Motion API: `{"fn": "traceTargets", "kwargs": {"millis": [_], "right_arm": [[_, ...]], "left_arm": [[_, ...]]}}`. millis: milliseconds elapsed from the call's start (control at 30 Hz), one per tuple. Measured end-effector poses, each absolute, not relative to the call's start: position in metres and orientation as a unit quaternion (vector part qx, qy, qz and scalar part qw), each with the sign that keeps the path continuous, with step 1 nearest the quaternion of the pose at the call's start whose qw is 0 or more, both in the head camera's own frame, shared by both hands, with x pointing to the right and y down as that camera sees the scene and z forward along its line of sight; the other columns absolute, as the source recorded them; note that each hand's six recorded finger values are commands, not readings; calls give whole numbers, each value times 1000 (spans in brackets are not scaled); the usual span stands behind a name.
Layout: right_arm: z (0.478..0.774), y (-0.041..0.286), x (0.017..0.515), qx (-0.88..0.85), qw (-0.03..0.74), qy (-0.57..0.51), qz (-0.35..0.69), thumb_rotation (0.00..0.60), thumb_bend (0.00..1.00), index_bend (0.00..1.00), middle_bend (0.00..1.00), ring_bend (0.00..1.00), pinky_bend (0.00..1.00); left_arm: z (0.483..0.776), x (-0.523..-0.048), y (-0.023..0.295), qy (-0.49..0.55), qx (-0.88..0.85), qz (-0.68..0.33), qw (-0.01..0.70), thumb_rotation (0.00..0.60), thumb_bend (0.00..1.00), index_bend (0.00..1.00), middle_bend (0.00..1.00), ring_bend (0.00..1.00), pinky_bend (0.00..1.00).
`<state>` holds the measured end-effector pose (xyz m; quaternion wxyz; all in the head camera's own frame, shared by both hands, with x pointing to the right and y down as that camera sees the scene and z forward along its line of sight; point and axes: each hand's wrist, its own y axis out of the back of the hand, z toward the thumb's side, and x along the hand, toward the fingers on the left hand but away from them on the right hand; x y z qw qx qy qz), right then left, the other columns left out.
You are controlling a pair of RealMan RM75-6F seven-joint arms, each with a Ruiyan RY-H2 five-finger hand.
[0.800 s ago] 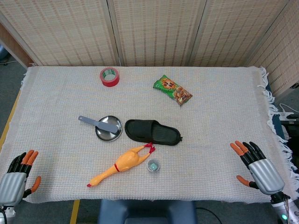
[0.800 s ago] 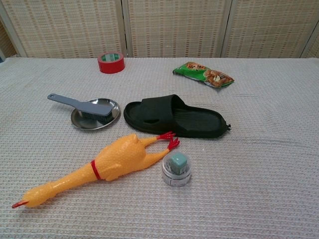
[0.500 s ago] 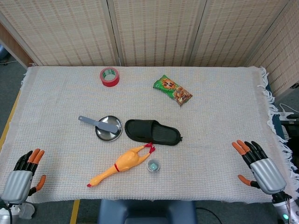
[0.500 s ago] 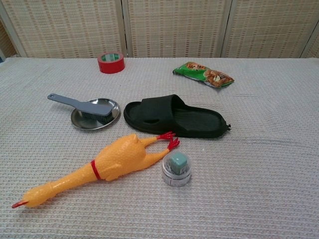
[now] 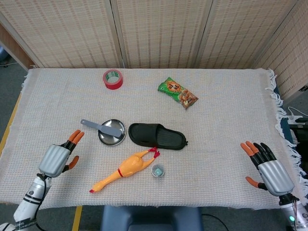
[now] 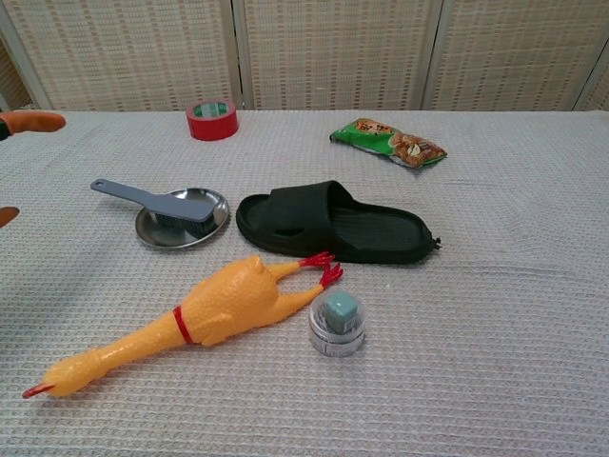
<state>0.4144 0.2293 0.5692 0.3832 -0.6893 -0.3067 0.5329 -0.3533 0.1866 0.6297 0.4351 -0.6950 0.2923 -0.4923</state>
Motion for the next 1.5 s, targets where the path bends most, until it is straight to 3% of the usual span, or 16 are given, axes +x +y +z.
{"fn": "traceTargets", "kwargs": {"millis": [267,633,1200,1500], "right_arm": [[573,225,422,-680,377,-311,547,600,95,0,0,0,0],[575,218,431,-673,368,-319,557,600,94,0,0,0,0],[574,215,436,-672,361,-324,560,600,95,0,0,0,0],[570,216,438,-675,357,-327,557,600,95,0,0,0,0]], "left_arm": [[675,-294,153,224,-708,-495,452,600,417,42,0,698,991],[719,-261,131,174,-709,-507,459,600,417,31,44,773,1000],[750,-241,119,141,-704,-514,469,600,414,126,152,799,1000],[760,-242,114,135,-691,-520,483,600,415,267,237,796,1000]]}}
